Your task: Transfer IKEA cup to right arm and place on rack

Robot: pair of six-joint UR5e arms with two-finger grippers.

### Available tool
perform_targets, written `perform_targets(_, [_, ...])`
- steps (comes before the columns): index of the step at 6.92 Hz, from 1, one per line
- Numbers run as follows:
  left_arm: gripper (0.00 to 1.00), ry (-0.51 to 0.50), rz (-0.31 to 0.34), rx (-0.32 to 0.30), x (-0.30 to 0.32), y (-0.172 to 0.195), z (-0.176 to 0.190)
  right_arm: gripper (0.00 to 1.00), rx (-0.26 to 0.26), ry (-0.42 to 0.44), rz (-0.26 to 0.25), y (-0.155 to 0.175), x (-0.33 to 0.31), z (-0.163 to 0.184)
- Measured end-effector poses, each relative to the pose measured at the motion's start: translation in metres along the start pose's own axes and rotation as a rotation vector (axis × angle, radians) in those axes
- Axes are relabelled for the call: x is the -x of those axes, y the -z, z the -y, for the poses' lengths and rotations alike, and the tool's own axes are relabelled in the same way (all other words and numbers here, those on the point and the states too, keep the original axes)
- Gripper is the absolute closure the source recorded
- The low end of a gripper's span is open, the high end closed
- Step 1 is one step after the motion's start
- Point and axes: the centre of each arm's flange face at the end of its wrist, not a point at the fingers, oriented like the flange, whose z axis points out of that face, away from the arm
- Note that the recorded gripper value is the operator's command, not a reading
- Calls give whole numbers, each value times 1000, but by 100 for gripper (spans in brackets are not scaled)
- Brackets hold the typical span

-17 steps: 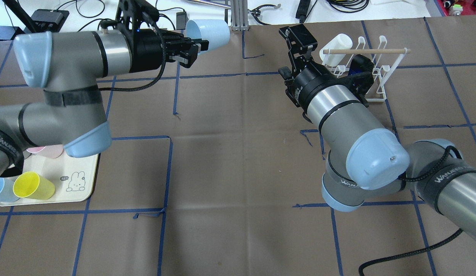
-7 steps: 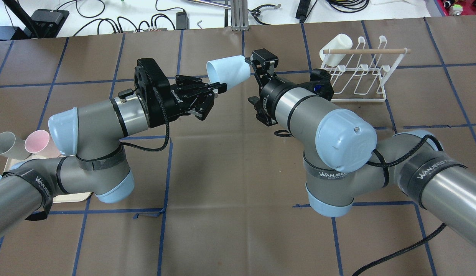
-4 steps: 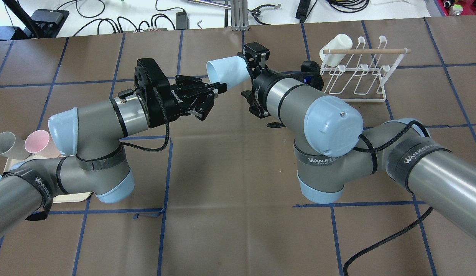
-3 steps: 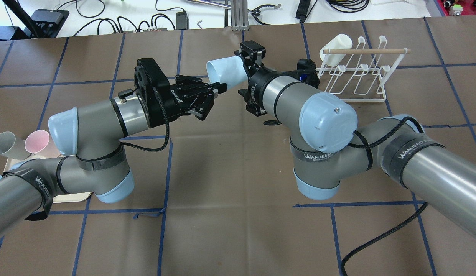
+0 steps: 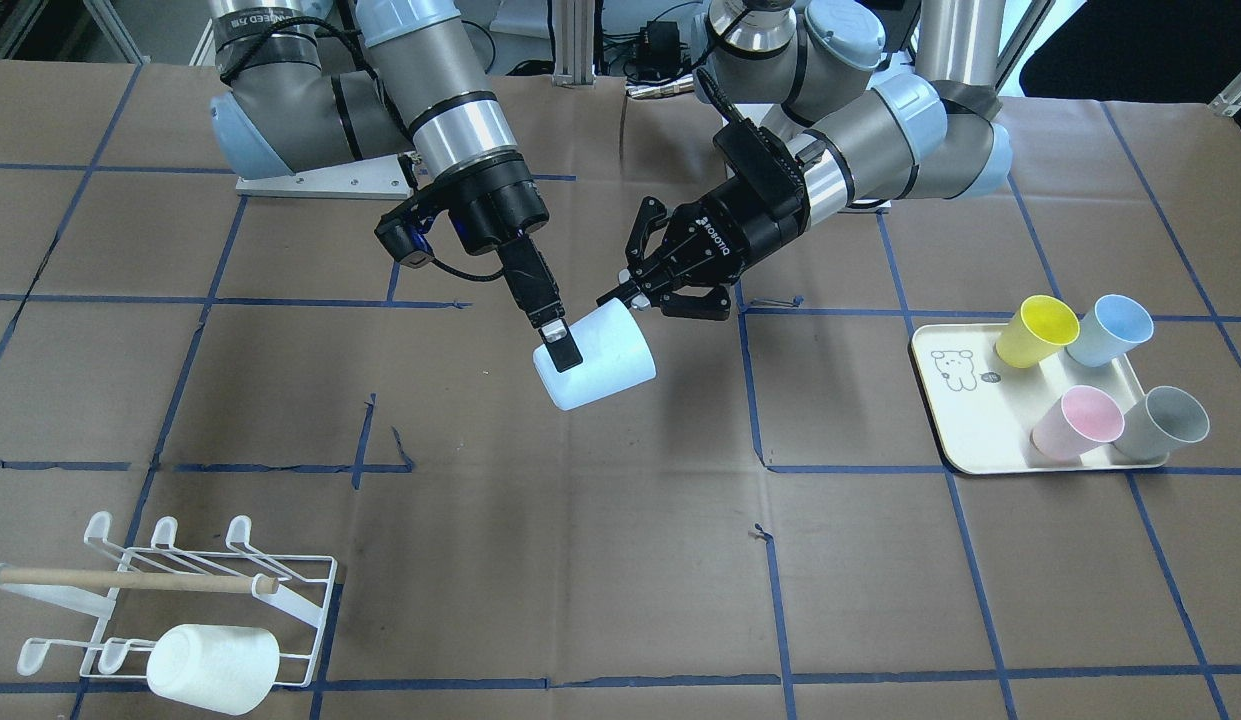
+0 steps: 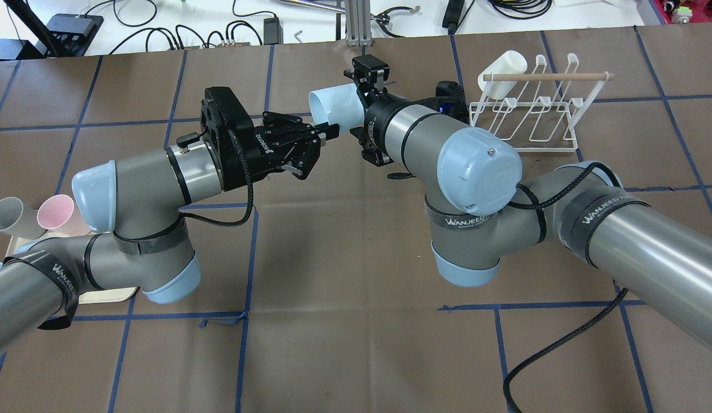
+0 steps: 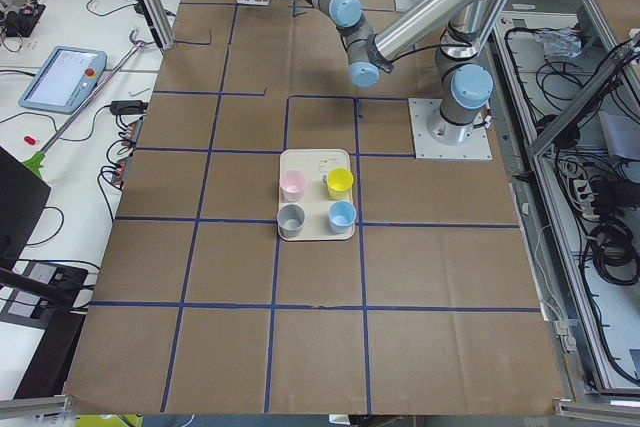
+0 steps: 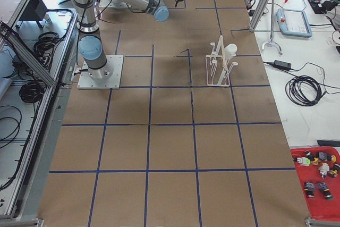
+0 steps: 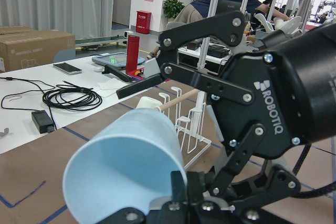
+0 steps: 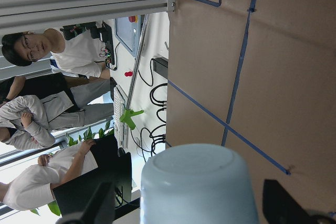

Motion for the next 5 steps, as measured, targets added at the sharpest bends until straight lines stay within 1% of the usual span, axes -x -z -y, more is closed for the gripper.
perform_targets(1, [99, 0, 0, 0, 0, 0, 0, 8, 1, 0, -1, -2, 0, 0])
perform_targets(2, [99, 0, 0, 0, 0, 0, 0, 18, 1, 0, -1, -2, 0, 0])
perform_targets(3, [99, -1, 0, 0, 0, 0, 0, 38, 1, 0, -1, -2, 0, 0])
perform_targets(4, [97, -1, 0, -1, 0, 0, 1, 52, 1, 1, -2, -2, -1, 0])
perform_targets(5, [88, -2, 0, -1, 0, 0, 1, 63, 1, 1, -5, -2, -2, 0])
